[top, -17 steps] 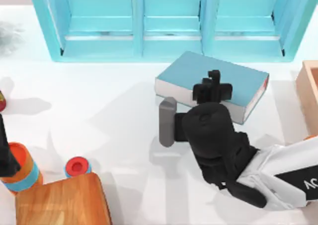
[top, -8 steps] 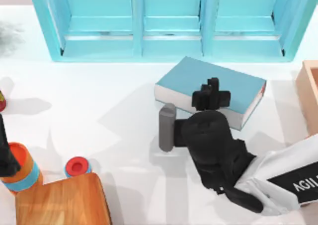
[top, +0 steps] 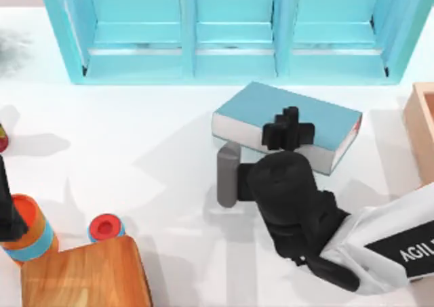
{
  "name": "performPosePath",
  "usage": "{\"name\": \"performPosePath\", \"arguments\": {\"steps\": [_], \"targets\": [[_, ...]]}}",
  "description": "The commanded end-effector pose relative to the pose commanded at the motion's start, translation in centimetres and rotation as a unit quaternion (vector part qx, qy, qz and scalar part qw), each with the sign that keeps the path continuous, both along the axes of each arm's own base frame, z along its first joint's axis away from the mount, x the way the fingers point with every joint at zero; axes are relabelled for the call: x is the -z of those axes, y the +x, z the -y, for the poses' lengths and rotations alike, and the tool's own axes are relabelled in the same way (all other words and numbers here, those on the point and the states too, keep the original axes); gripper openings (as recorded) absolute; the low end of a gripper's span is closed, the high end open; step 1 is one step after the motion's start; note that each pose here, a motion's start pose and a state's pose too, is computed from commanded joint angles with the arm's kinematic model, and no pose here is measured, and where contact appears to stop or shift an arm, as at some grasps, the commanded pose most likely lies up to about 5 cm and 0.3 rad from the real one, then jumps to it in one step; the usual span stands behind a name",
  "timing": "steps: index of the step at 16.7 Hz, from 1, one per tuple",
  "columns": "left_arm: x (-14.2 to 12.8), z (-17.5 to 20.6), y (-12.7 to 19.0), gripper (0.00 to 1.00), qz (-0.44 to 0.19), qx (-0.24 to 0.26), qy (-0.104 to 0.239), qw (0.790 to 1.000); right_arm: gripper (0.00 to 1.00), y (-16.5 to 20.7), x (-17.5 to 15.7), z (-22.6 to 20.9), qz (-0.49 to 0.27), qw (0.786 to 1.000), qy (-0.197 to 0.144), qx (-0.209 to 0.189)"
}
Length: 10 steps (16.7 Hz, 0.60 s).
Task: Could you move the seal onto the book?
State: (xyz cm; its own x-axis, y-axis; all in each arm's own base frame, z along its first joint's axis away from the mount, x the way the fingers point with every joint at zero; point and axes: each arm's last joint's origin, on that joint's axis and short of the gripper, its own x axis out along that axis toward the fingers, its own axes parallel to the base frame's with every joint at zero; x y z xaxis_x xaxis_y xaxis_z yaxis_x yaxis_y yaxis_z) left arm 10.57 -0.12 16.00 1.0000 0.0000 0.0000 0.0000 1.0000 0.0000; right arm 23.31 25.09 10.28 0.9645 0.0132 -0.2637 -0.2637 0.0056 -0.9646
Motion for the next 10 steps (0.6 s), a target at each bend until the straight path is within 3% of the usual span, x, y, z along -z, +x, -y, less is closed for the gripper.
{"name": "performPosePath", "arguments": {"steps": [5,10], "targets": [[0.00,0.00,0.00,1.00,0.000,0.000,0.000,1.000,0.98,0.00,0.00,0.00,0.000,1.000,0.000,0.000],[0.00,0.00,0.00,1.00,0.000,0.000,0.000,1.000,1.00,0.00,0.00,0.00,0.000,1.000,0.000,0.000]]}}
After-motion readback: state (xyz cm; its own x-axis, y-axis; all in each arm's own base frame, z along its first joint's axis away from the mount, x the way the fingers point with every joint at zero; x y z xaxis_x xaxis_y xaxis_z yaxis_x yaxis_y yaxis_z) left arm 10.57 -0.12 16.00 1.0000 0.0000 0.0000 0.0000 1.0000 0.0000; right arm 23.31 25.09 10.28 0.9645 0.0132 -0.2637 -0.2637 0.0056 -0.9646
